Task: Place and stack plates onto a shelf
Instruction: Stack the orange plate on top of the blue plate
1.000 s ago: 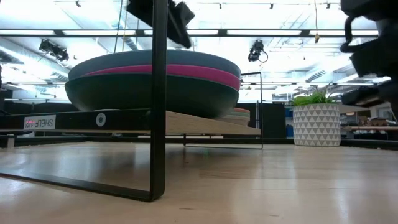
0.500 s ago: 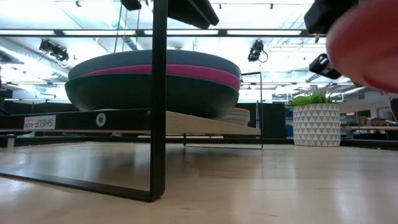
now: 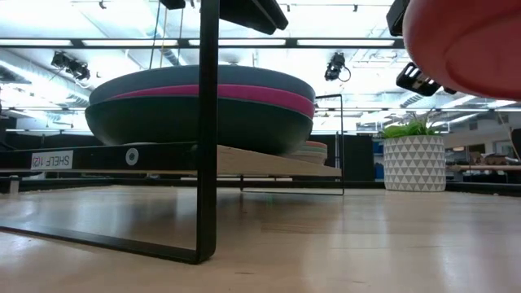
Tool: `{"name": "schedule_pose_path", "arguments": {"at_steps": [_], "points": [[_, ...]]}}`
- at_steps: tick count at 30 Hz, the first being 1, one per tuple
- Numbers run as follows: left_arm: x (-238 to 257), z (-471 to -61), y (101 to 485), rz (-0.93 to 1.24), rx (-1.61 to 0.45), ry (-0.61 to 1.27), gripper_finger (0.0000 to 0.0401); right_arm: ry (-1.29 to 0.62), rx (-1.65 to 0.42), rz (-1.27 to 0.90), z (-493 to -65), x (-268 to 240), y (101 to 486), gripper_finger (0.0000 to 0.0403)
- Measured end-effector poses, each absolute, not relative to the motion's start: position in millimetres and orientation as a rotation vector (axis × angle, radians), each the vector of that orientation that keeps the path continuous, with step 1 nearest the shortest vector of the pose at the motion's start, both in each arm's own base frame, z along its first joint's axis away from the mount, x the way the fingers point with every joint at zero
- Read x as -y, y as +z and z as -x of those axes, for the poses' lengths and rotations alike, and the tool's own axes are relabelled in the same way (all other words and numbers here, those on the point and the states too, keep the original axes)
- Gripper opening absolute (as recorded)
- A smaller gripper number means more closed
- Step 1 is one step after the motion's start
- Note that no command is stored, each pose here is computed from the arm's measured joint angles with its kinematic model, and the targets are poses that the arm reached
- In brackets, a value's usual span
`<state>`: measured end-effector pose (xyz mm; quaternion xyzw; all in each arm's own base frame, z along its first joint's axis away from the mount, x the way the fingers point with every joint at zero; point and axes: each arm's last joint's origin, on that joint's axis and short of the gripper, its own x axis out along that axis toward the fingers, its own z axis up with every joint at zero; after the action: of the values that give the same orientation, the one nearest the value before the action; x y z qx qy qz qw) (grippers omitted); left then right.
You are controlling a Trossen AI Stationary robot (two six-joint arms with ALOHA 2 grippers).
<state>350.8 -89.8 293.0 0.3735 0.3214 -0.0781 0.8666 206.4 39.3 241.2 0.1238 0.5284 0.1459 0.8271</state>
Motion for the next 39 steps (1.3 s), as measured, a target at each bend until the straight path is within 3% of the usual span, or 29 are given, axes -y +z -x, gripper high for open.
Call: {"name": "schedule_pose_path", "arguments": {"at_steps": [7, 14, 25, 39], "points": [[89.9, -348.3, 290.0, -0.785, -0.705, -0.205, 0.0164, 0.232, -1.094, -0.255, -209.6, -25.6, 234.2, 0.0013], [91.1, -351.1, 293.3, -0.926, -0.647, -0.259, 0.0169, 0.227, -1.071, -0.298, -208.3, -15.3, 212.3, 0.0013], [97.3, -368.0, 277.6, -1.116, -0.596, -0.315, 0.0243, 0.171, -0.95, -0.343, -199.6, -2.2, 211.6, 0.0013], [103.6, -374.3, 278.5, -1.407, -0.485, -0.39, 0.0233, 0.111, -0.844, -0.435, -199.1, 10.3, 222.4, 0.0014]]}}
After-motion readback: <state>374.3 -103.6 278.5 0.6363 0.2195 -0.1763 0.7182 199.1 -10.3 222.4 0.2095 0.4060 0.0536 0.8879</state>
